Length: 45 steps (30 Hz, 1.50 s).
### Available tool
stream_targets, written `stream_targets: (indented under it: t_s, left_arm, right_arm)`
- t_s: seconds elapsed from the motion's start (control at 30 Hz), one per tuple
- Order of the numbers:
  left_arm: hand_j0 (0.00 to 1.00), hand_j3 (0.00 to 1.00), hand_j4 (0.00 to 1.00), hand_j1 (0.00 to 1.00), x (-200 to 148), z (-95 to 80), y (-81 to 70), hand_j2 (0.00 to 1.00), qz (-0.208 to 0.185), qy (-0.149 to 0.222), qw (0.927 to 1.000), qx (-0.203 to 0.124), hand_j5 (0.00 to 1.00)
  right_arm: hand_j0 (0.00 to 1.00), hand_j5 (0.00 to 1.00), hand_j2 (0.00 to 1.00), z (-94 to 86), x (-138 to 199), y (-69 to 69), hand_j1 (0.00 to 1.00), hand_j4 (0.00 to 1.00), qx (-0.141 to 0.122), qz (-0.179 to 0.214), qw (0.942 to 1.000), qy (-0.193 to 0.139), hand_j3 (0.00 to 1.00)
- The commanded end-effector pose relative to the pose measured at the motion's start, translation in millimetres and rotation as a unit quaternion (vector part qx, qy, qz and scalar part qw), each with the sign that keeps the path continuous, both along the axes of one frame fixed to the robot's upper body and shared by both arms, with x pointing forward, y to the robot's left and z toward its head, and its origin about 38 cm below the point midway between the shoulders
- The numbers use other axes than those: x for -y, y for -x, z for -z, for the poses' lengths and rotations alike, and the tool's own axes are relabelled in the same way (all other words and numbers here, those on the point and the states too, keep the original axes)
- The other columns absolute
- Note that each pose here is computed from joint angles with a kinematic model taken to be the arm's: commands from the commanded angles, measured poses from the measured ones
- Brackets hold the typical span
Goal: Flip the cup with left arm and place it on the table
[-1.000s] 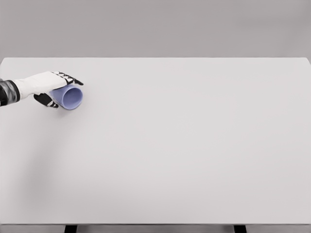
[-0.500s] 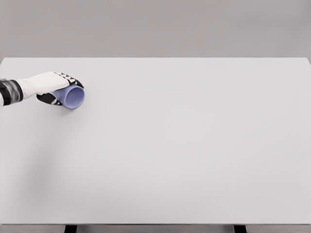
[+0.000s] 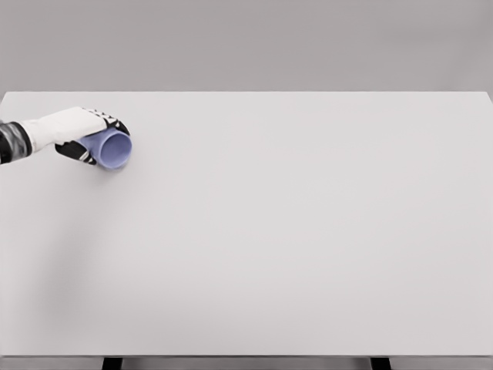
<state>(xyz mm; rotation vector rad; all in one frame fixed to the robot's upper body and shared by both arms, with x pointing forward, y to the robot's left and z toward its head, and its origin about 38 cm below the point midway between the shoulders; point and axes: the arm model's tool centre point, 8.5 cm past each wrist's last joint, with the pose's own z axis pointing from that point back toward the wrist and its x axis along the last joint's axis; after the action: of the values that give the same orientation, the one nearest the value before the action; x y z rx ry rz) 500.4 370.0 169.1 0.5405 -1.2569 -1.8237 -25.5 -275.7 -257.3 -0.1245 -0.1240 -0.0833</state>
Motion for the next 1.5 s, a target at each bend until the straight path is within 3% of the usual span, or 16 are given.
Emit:
stream_targets:
  t_s: [0.0,0.4,0.7,0.93,1.23,1.47]
  left_arm:
    - [0.65,0.65,0.65,0.65,-3,-6.6,-0.5,0.65,-0.007,0.024,0.9997,0.005,0.65]
    - [0.65,0.65,0.65,0.65,-3,-24.3,-2.9,0.65,-0.025,0.131,0.991,0.015,0.65]
    - [0.65,0.65,0.65,0.65,-3,-27.4,-0.6,0.65,-0.03,0.182,0.9827,0.016,0.65]
    - [0.65,0.65,0.65,0.65,-4,-16.4,6.1,0.65,-0.042,0.235,0.971,-0.001,0.65]
    - [0.65,0.65,0.65,0.65,4,-8.9,8.0,0.65,-0.04,0.261,0.9645,-0.01,0.65]
    - [0.64,0.64,0.64,0.64,19,3.1,23.1,0.64,-0.021,0.292,0.9557,-0.027,0.64]
  right_arm:
    - [1.0,1.0,1.0,0.0,0,0.0,1.0,1.0,0.0,0.001,1.0,0.0,1.0]
    - [1.0,1.0,1.0,0.0,0,0.0,1.0,1.0,0.0,0.0,1.0,0.0,1.0]
    - [1.0,1.0,1.0,0.0,0,0.0,1.0,1.0,0.0,0.0,1.0,0.0,1.0]
    - [1.0,1.0,1.0,0.0,0,0.0,1.0,1.0,0.0,0.0,1.0,0.0,1.0]
    - [1.0,1.0,1.0,0.0,0,0.0,1.0,1.0,0.0,0.001,1.0,0.0,1.0]
    - [1.0,1.0,1.0,0.0,0,0.0,1.0,1.0,0.0,0.0,1.0,0.0,1.0]
